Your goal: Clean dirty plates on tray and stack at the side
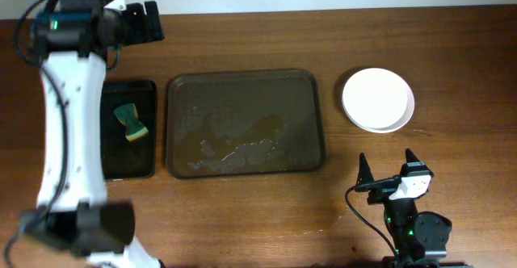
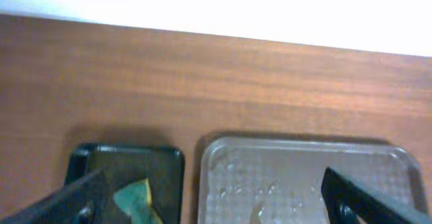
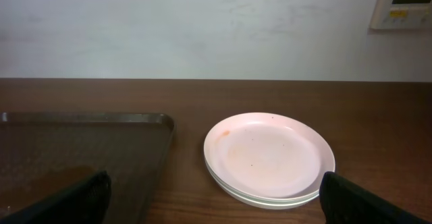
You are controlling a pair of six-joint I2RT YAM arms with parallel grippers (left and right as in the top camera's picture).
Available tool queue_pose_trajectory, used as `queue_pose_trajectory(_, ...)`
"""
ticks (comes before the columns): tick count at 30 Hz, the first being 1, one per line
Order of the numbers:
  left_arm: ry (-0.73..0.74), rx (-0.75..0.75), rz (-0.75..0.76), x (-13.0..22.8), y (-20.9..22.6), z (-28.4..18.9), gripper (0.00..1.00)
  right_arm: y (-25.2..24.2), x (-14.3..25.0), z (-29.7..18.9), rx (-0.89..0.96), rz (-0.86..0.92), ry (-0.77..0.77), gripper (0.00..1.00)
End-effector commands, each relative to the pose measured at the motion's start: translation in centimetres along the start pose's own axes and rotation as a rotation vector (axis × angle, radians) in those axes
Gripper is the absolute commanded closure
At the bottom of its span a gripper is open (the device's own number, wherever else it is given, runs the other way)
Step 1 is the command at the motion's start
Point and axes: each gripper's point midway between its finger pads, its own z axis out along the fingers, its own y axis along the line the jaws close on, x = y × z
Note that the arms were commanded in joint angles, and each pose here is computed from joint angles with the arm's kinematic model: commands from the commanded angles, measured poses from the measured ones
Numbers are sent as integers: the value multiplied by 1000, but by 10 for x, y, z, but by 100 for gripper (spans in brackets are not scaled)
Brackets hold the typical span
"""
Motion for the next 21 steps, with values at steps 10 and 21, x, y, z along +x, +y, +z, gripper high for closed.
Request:
queue_pose_trajectory(10,-455,3,248,127,7,-101,1,1,3,0,-5,5,8,1)
queue_pose_trajectory(21,-852,-56,320,217,17,-101,1,1,3,0,-5,5,8,2)
